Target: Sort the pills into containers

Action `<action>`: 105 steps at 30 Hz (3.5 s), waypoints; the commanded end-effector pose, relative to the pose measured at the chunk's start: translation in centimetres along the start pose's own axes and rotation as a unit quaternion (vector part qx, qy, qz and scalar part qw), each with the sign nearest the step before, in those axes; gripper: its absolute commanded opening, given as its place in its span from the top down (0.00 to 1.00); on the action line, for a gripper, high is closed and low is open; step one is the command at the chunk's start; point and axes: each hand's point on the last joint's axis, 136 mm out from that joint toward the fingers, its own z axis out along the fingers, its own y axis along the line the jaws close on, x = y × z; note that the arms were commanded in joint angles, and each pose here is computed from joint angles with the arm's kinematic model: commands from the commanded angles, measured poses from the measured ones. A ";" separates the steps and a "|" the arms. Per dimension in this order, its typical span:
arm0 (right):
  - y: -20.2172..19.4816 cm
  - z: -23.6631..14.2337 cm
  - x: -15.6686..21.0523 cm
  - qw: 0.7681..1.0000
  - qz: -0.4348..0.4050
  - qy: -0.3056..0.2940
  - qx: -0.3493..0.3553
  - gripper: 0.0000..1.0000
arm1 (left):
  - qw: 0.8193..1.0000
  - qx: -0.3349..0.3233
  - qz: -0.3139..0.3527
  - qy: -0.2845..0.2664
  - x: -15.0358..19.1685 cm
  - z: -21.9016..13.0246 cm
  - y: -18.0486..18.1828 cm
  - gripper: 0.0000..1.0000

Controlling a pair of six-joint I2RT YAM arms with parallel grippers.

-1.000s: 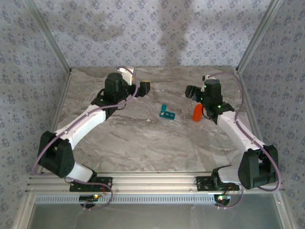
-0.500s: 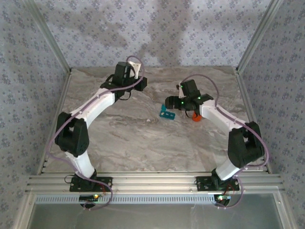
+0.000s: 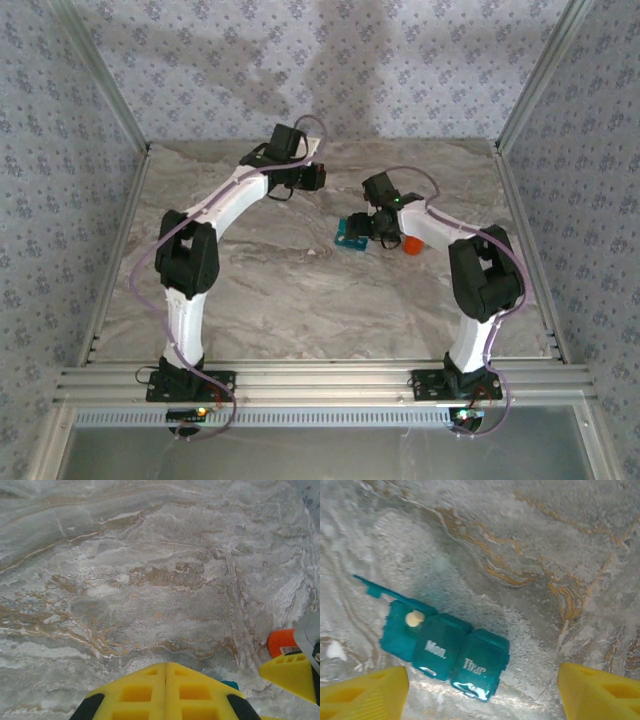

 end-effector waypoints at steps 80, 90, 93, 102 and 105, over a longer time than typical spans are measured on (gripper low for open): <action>-4.5 4.5 2.9 0.996 0.040 0.051 0.056 0.24 | 0.983 0.004 0.061 0.172 9.6 6.4 -3.6 1.00; -4.6 4.7 3.0 0.996 0.041 0.052 0.057 0.24 | 0.983 0.012 0.062 0.172 10.4 5.3 -4.0 1.00; -4.6 4.7 3.1 0.996 0.042 0.054 0.058 0.24 | 0.982 0.015 0.063 0.176 10.9 5.1 -4.3 1.00; -4.7 4.9 3.1 0.996 0.043 0.055 0.058 0.24 | 0.981 0.026 0.069 0.178 11.6 4.7 -5.4 1.00; -4.7 4.9 3.1 0.996 0.044 0.055 0.059 0.24 | 0.981 0.025 0.070 0.180 11.8 4.6 -5.4 1.00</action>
